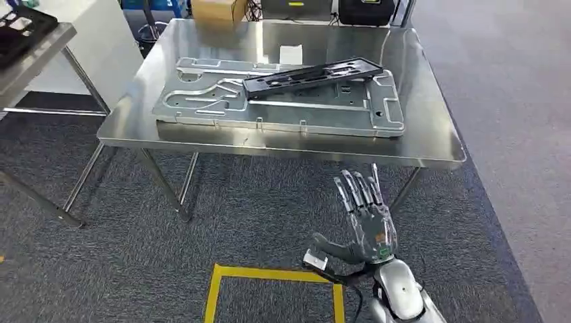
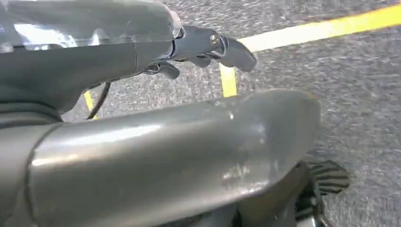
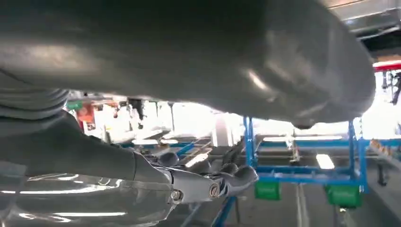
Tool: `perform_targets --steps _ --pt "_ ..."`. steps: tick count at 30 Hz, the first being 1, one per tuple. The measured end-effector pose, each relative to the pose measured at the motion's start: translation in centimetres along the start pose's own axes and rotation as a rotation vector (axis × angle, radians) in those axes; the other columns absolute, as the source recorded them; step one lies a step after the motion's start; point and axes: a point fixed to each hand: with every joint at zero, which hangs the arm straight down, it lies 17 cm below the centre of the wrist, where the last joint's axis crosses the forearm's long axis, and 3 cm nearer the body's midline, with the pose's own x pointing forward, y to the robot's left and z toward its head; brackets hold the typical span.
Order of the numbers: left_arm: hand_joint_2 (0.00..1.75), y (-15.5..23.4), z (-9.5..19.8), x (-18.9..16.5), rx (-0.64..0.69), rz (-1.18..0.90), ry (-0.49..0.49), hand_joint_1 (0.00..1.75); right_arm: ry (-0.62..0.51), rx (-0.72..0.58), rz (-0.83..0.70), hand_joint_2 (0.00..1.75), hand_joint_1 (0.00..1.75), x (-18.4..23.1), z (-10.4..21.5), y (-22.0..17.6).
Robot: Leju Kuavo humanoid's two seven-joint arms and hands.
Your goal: Take the parts from the cabinet and place them on the table.
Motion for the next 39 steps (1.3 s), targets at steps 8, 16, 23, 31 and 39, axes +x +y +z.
perform_targets --steps 8,16,23,31,39 --pt "0.0 0.2 0.1 -0.3 0.029 0.072 0.003 0.0 0.216 0.055 -0.292 0.0 0.0 -3.0 8.3 0.7" --pt "0.0 0.3 0.3 -0.8 0.059 0.155 0.003 0.0 0.419 0.195 -0.604 0.0 0.0 -7.8 16.3 6.7" --pt "0.0 0.2 0.3 -1.1 0.076 0.195 0.01 0.0 0.959 0.31 -0.703 0.0 0.0 -16.0 32.1 13.0" --pt "0.0 0.3 0.2 -0.7 0.095 0.212 0.007 0.0 1.53 0.396 -0.75 0.0 0.0 -14.9 46.2 17.0" --pt "0.0 0.4 0.3 -1.1 0.105 0.212 0.013 0.0 1.972 0.68 -0.715 0.0 0.0 -8.6 55.5 19.0"
